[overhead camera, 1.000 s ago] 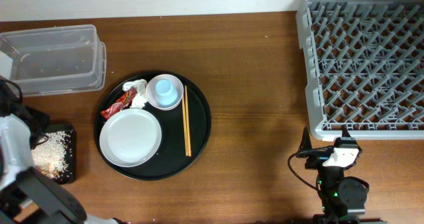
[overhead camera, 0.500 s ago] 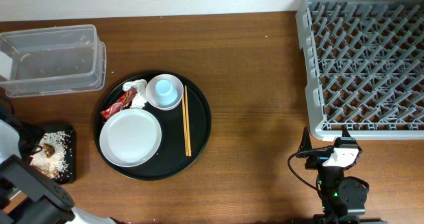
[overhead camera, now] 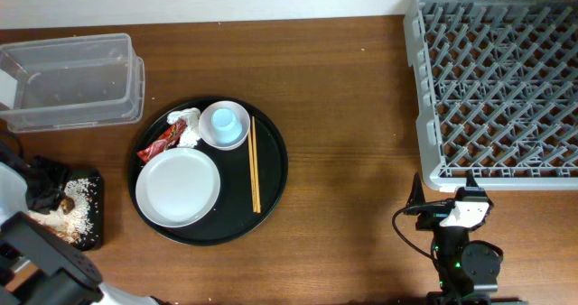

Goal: Sort waste into correct bins and load items into the dishwasher rack
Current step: 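Carry the brown scrap left and drop it into the black bin, then move the left gripper over the red wrapper and white tissue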

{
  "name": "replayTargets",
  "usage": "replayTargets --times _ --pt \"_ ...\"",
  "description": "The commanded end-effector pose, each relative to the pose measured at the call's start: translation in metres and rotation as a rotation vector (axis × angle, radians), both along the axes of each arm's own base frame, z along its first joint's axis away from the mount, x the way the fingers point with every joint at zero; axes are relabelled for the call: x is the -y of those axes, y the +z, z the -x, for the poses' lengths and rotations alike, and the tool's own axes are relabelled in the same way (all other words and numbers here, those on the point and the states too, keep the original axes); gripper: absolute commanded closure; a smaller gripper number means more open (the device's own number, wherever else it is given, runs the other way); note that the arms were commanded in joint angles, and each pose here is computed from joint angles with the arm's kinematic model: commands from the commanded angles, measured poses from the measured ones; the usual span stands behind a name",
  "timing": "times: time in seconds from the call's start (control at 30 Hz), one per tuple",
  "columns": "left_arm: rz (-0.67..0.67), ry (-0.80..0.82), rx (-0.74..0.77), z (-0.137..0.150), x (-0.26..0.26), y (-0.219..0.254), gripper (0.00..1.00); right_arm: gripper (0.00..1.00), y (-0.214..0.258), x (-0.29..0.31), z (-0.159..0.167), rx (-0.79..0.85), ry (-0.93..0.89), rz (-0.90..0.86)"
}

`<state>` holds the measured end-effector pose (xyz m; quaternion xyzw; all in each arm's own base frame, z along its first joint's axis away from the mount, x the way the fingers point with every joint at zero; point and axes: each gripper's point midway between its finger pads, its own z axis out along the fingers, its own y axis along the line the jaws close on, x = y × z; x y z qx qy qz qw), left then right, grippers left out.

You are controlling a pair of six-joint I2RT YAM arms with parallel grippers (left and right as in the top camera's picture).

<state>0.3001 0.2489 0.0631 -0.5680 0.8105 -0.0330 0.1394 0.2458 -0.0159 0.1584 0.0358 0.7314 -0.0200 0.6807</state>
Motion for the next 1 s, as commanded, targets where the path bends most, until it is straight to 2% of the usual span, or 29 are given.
replayTargets --times 0.0,0.07,0.1,0.2,0.3,0.4,0.47,0.53,0.57,0.7,0.83,0.97 --pt "-0.058 -0.123 0.164 -0.031 0.029 0.061 0.55 0.02 -0.002 0.004 0.001 -0.004 -0.019 0.001" --pt "-0.096 -0.184 0.214 -0.041 0.049 0.085 0.55 0.02 -0.002 0.004 0.001 -0.004 -0.019 0.001" --pt "-0.126 -0.269 0.262 -0.054 0.076 0.105 0.55 0.02 -0.002 0.004 0.001 -0.004 -0.019 0.001" --pt "-0.156 -0.412 0.31 -0.076 0.115 0.117 0.54 0.02 -0.002 0.004 0.001 -0.004 -0.019 0.001" --pt "-0.162 -0.613 0.335 -0.1 0.176 0.116 0.35 0.02 -0.002 0.004 0.001 -0.004 -0.019 0.001" --pt "-0.184 -0.845 0.338 -0.111 0.233 0.11 0.28 0.02 -0.002 0.004 0.001 -0.004 -0.019 0.001" --pt "-0.22 -0.984 0.309 -0.111 0.269 0.102 0.15 0.01 -0.002 0.004 0.001 -0.004 -0.019 0.001" --pt "-0.287 -1.027 0.273 -0.11 0.286 0.099 0.08 0.02 -0.002 0.004 0.001 -0.004 -0.019 0.001" --pt "-0.308 -1.046 0.269 -0.11 0.294 0.1 0.08 0.02 -0.002 0.004 0.001 -0.004 -0.019 0.001" --pt "-0.314 -1.111 0.279 -0.107 0.321 0.1 0.01 0.02 -0.002 0.004 0.001 -0.004 -0.019 0.001" --pt "-0.299 -1.12 0.274 -0.104 0.324 0.099 0.02 0.02 -0.002 0.004 0.001 -0.004 -0.019 0.001" --pt "-0.12 -1.2 0.294 -0.086 0.352 0.093 0.19 0.02 -0.002 0.004 0.001 -0.004 -0.019 0.001"
